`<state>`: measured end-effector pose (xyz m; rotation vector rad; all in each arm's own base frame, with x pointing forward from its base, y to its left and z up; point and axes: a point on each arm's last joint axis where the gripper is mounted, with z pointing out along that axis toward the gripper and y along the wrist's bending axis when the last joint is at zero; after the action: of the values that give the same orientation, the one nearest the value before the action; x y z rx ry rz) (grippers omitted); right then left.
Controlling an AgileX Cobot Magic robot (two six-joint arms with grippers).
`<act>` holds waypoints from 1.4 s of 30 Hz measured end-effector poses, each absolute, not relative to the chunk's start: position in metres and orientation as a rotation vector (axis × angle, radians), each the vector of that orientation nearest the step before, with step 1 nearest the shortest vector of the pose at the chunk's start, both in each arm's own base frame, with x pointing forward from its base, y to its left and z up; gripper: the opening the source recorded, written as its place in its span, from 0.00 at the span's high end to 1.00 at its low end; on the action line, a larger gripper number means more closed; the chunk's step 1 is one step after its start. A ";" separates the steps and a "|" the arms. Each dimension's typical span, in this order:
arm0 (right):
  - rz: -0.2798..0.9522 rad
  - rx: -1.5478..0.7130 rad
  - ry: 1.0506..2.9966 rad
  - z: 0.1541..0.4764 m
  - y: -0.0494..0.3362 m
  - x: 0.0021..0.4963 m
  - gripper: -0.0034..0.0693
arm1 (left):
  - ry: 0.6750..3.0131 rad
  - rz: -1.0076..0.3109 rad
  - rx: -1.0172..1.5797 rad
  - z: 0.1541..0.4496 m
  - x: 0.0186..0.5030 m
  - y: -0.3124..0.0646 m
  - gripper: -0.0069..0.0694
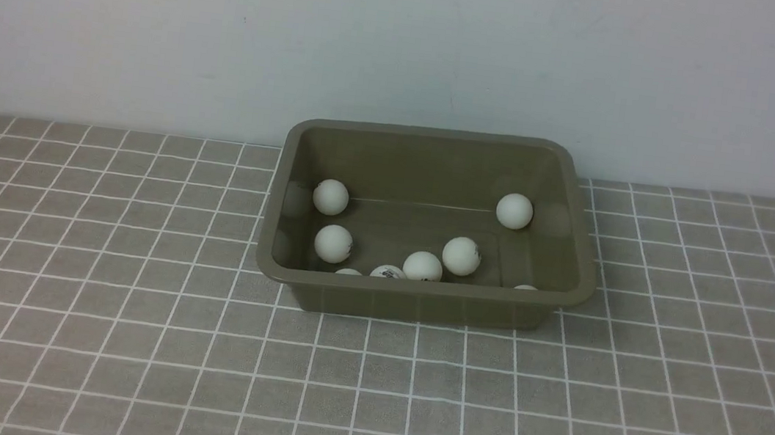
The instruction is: Put the table tennis balls into the box on the grey coffee tablecloth.
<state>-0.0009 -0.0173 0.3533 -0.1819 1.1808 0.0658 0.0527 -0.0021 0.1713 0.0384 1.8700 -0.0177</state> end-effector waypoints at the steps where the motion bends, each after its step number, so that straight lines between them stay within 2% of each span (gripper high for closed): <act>1: 0.066 -0.182 1.181 0.353 -0.017 -0.001 0.97 | 1.870 -0.018 0.038 0.171 0.053 -0.002 0.92; 20: 0.069 -0.181 1.180 0.353 -0.017 -0.001 0.97 | 1.871 -0.019 0.037 0.171 0.053 -0.002 0.92; 24: 0.171 -0.151 1.202 0.352 -0.015 -0.001 0.97 | 1.871 -0.019 0.037 0.171 0.053 -0.002 0.92; 26: 0.288 -0.142 1.229 0.350 -0.010 -0.002 0.97 | 1.871 -0.019 0.037 0.171 0.053 -0.002 0.92; 33: 0.372 -0.203 1.250 0.348 -0.001 -0.003 0.97 | 1.871 -0.019 0.036 0.171 0.053 -0.002 0.92; 37: 0.316 -0.241 1.284 0.339 0.001 0.002 0.97 | 1.871 -0.019 0.036 0.171 0.053 -0.002 0.92; 39: 0.174 -0.217 1.351 0.319 0.002 0.013 0.97 | 1.871 -0.019 0.036 0.171 0.053 -0.002 0.92; 42: 0.031 -0.125 1.472 0.286 0.001 0.029 0.97 | 1.871 -0.019 0.036 0.171 0.053 -0.002 0.92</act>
<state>0.0289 0.0010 0.2865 -0.1255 1.4721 0.0313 0.0526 -0.0021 0.1712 0.0363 1.8712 -0.0193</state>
